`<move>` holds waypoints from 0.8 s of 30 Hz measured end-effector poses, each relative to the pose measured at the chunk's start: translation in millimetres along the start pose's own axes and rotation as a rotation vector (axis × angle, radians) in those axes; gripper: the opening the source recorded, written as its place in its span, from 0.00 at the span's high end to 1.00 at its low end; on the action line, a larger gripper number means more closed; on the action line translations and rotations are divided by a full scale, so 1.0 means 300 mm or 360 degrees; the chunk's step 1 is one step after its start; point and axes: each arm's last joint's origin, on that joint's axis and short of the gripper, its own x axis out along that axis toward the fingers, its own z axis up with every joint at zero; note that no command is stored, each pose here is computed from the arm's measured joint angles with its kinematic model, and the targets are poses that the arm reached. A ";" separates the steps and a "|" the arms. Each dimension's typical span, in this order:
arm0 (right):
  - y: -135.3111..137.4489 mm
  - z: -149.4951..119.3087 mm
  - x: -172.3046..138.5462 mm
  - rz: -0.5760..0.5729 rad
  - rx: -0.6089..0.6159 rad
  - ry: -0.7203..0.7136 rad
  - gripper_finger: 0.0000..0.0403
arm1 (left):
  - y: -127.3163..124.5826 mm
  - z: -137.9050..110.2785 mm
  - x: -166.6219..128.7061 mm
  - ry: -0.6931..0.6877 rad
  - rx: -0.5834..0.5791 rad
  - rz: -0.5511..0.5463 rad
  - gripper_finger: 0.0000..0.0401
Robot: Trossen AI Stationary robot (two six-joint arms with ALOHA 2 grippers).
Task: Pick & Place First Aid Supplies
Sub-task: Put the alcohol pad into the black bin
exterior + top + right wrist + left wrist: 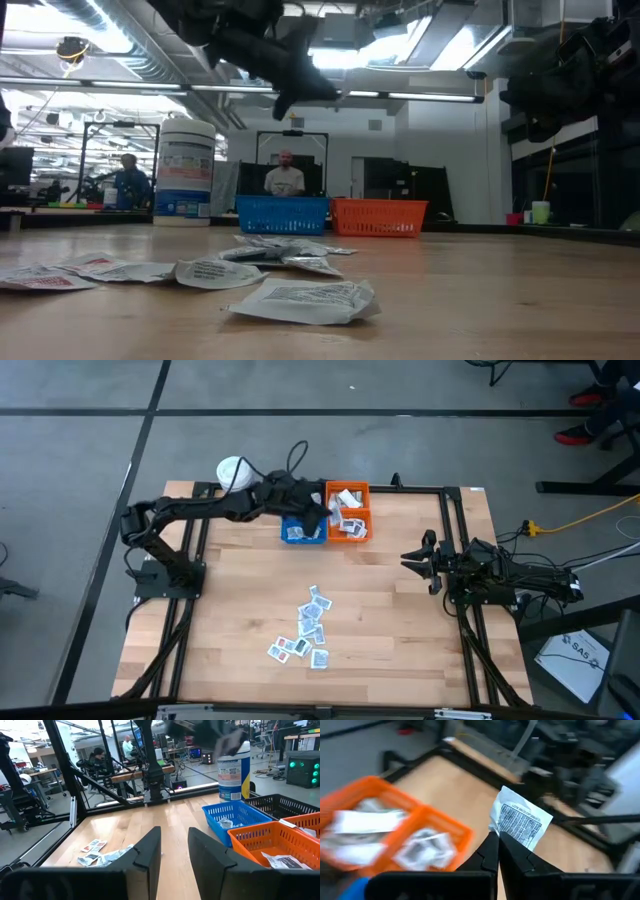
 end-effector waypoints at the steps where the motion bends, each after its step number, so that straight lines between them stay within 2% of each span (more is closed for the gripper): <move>1: 0.000 0.000 0.000 0.0000 0.0000 0.0001 0.75 | 0.019 0.003 -0.005 -0.0001 0.0012 0.0055 1.00; 9: 0.000 0.000 0.000 0.0000 0.0000 0.0000 0.75 | 0.168 0.020 -0.056 0.0069 0.0129 0.0359 1.00; 13: 0.000 0.000 0.000 0.0000 0.0000 0.0000 0.75 | 0.228 0.022 -0.083 0.0137 0.0238 0.0456 1.00; 18: 0.000 -0.001 0.000 -0.0001 0.0000 0.0001 0.75 | 0.287 0.029 -0.113 0.0175 0.0387 0.0681 1.00; 24: 0.000 0.000 0.000 0.0000 0.0000 0.0000 0.75 | 0.338 0.020 -0.109 0.0252 0.0586 0.0738 1.00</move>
